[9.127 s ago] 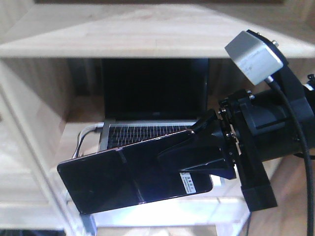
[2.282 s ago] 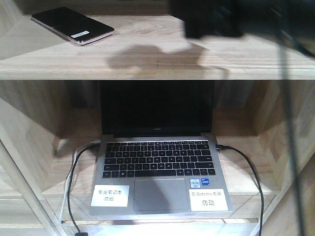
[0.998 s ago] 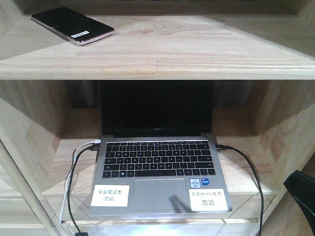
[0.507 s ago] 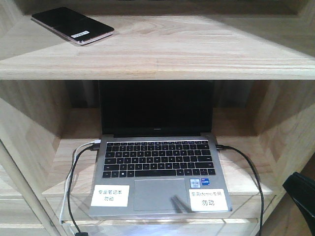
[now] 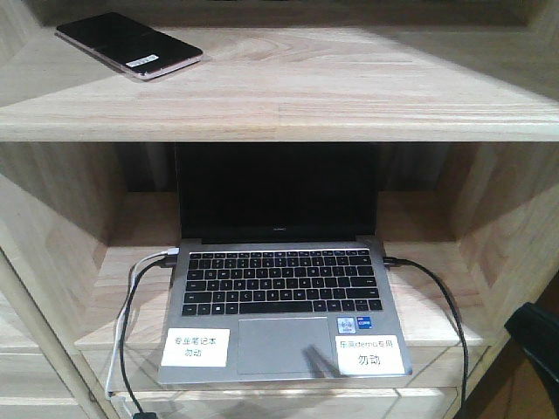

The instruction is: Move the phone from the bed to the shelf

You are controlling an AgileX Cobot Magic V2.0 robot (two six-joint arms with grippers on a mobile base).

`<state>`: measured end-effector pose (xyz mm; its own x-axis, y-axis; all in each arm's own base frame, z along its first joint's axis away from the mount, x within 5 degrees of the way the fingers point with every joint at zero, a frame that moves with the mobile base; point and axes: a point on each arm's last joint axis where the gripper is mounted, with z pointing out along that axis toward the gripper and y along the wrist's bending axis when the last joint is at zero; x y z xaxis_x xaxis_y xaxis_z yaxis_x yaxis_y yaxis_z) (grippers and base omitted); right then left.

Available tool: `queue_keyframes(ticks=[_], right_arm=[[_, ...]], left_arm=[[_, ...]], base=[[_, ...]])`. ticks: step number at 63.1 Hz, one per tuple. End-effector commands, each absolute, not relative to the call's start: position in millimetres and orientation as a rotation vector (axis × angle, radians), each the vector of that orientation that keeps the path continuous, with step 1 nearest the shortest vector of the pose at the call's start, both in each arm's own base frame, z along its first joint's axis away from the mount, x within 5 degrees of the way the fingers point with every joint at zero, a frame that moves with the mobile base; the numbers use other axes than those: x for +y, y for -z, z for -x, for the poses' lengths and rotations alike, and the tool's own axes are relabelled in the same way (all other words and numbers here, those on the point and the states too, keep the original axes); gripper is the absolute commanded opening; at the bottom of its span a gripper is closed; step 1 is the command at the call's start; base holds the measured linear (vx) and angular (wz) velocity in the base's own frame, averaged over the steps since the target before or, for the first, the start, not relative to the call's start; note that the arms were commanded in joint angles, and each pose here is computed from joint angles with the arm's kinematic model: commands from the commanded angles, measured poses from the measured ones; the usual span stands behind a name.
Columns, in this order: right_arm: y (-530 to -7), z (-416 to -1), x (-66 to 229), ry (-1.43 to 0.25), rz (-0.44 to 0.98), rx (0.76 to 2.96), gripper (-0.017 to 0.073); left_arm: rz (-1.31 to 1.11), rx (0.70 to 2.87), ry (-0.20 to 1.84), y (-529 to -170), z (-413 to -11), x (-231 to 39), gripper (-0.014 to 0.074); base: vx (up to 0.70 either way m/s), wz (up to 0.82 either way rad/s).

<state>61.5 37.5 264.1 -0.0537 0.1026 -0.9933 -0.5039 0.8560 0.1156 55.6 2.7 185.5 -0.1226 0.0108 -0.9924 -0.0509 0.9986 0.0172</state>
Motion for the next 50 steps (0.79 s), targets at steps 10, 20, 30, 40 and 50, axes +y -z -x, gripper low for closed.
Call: queue_keyframes(ticks=[10,20,30,40,50], right_arm=[[-278.6,-63.6,32.7,-0.458,0.283,1.474,-0.0005],[-278.5,-63.8,32.4,-0.466,0.27,1.478,-0.0005],[-278.5,-64.8,30.4,-0.431,0.256,1.478,-0.0005],[-278.3,-68.1,22.0,-0.319,0.172,1.486,-0.0005],[-276.4,-70.7,12.1,-0.194,0.074,1.508,-0.0005]], left_arm=[[0.038,1.622,-0.049,-189.8,-55.8,2.9,0.0001],[0.038,1.622,-0.049,-189.8,-55.8,2.9,0.0001],[0.038,1.622,-0.049,-189.8,-55.8,2.9,0.0001],[0.038,1.622,-0.049,-189.8,-55.8,2.9,0.0001],[0.038,1.622,-0.049,-189.8,-55.8,2.9,0.0001]], base=[[0.0,0.0],[0.0,0.0],[0.0,0.0],[0.0,0.0],[0.0,0.0]])
